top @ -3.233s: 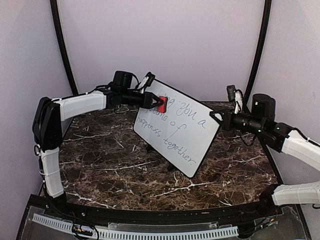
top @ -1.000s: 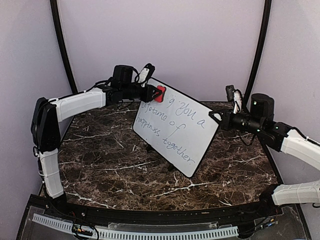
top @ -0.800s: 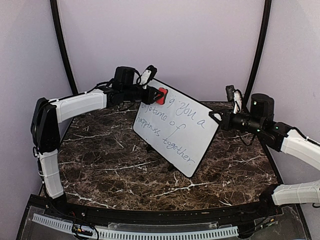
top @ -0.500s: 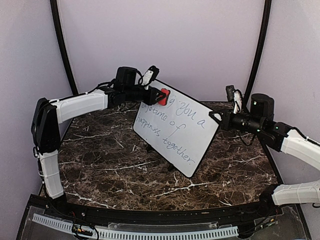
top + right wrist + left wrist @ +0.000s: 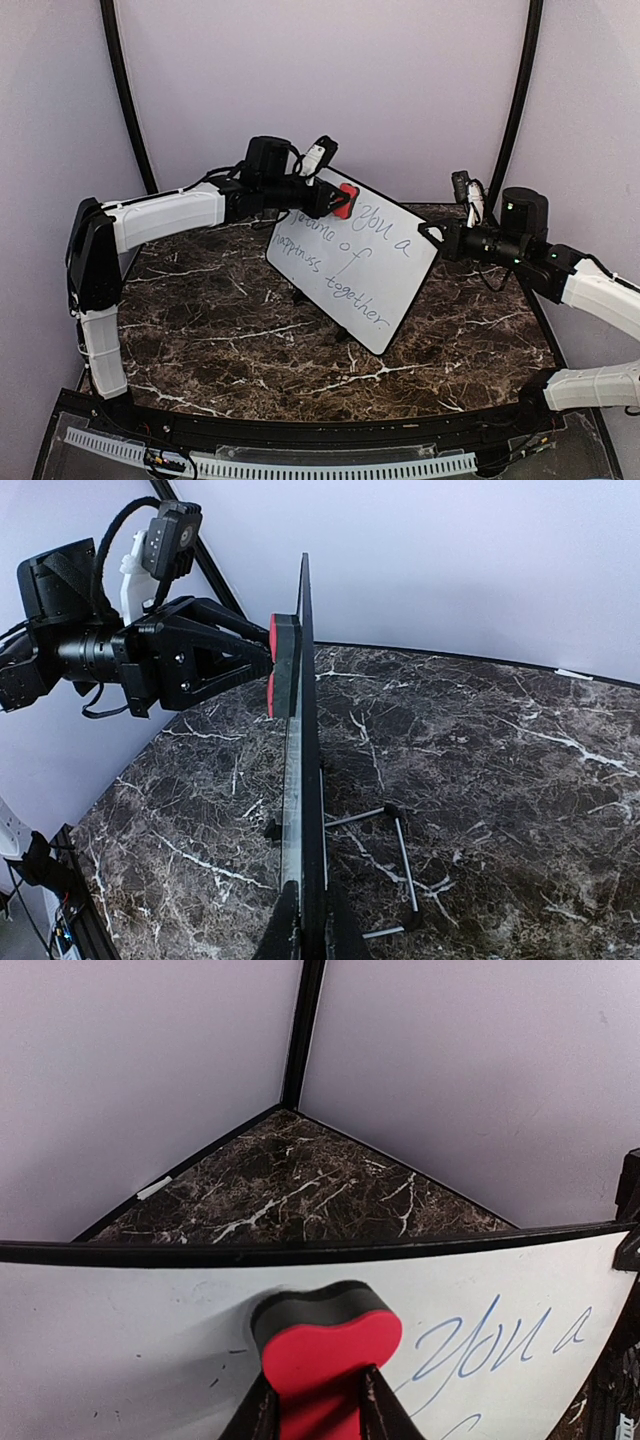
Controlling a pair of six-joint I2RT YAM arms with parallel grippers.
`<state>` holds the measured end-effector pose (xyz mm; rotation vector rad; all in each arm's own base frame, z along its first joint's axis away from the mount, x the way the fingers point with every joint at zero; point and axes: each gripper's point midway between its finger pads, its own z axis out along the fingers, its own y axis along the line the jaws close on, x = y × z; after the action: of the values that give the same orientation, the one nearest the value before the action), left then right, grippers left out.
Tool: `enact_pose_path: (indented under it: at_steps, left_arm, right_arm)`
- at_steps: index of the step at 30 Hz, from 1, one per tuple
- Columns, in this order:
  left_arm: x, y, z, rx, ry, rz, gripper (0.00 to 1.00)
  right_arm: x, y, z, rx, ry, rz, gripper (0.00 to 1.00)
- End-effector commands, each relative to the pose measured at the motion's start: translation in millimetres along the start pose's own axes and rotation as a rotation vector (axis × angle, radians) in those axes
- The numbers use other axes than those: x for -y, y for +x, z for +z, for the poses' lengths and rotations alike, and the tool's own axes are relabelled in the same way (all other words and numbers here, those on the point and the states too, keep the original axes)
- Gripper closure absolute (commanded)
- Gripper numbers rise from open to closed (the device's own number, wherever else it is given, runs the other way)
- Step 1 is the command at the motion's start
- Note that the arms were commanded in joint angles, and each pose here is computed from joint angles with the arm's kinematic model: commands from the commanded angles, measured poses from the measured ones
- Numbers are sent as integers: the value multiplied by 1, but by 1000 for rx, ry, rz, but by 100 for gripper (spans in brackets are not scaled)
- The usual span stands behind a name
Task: Erase the whiteboard
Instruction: Erase the center of the whiteboard.
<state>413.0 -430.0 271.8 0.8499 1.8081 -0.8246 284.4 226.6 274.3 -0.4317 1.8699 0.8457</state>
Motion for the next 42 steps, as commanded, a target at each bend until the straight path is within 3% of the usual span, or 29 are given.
enact_pose_path:
  at_steps: [1,10,17,42]
  left_arm:
    - [-23,5,2,-27,-109,-1,74]
    - [-86,-8,-19,-9,-223,-40,74]
    - [-101,-3,-22,-18,-231,-54,74]
    - [9,36,12,-50,48,-26,74]
  right_arm:
    - [-35,18,-2,-67,-166,-169,100]
    - [-36,18,-2,-64,-167,-172,100]
    - [-36,17,-3,-62,-166,-176,100]
    - [-36,19,-1,-68,-164,-175,100]
